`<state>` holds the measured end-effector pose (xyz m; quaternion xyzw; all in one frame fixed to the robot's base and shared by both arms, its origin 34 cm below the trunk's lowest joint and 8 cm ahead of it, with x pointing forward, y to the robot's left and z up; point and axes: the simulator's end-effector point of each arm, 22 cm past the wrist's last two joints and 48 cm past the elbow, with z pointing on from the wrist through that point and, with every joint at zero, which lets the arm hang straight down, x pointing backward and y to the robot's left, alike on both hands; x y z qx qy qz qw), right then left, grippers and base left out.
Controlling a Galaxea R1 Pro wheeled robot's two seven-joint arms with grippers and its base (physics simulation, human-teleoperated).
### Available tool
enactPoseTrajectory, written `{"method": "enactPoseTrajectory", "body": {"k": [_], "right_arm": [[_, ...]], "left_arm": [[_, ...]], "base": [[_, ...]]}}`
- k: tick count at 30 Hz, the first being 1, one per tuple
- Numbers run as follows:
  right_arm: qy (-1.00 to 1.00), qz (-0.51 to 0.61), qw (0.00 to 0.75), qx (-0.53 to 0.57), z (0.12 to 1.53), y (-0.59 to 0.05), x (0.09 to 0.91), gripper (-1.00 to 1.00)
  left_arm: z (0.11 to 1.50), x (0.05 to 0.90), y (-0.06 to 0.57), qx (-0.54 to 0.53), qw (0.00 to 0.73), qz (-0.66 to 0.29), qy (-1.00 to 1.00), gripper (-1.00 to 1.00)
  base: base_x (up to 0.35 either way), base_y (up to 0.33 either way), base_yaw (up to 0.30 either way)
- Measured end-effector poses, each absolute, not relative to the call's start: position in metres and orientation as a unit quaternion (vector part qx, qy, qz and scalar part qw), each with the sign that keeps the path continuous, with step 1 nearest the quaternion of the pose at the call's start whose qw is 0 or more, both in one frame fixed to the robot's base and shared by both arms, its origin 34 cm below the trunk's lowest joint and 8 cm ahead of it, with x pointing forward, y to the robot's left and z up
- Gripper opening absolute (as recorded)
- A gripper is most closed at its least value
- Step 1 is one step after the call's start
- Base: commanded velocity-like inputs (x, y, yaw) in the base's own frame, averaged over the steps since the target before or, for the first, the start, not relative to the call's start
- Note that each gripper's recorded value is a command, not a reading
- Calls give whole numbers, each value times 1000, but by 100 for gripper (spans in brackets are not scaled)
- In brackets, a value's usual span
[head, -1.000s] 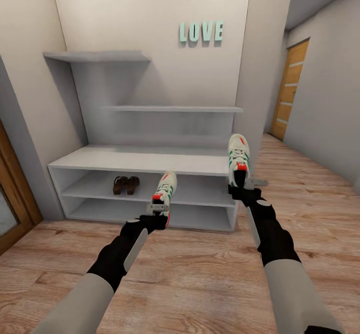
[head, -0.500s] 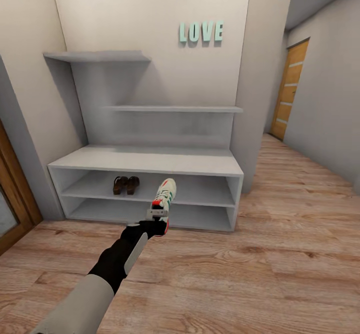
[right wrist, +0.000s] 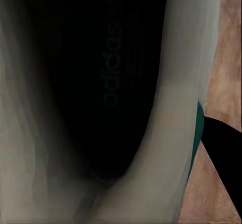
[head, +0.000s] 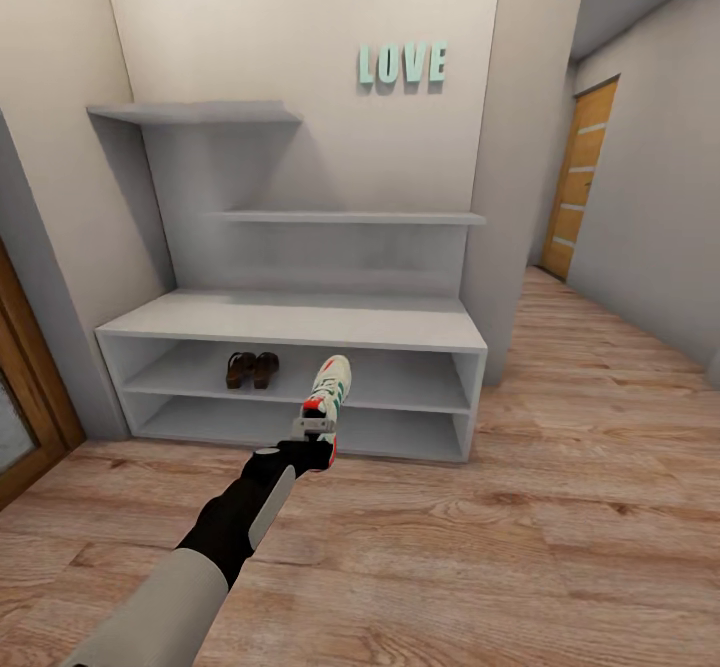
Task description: Pick up the two gym shoes and the two sandals from the corridor floor and place them onto the hallstand (shoe rack) in the corridor, making sure they are on the rack and not on the floor. Arrange them so the two gym shoes are next to each other and the two sandals are next to each other.
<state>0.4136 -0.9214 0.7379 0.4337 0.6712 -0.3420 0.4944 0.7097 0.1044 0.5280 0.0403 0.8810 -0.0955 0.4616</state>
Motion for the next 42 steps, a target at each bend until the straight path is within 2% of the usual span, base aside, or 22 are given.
{"method": "enactPoseTrajectory", "body": {"k": [20,42], "right_arm": [[689,-352,458,438,711,-933,405,-100],[716,-378,414,415,667,-932,428,-100]], "left_arm": [[499,710,105,37,442,-95,891,-100],[390,688,112,29,351,-87,932,-100]], "base": [[0,0,0],[0,0,0]]}}
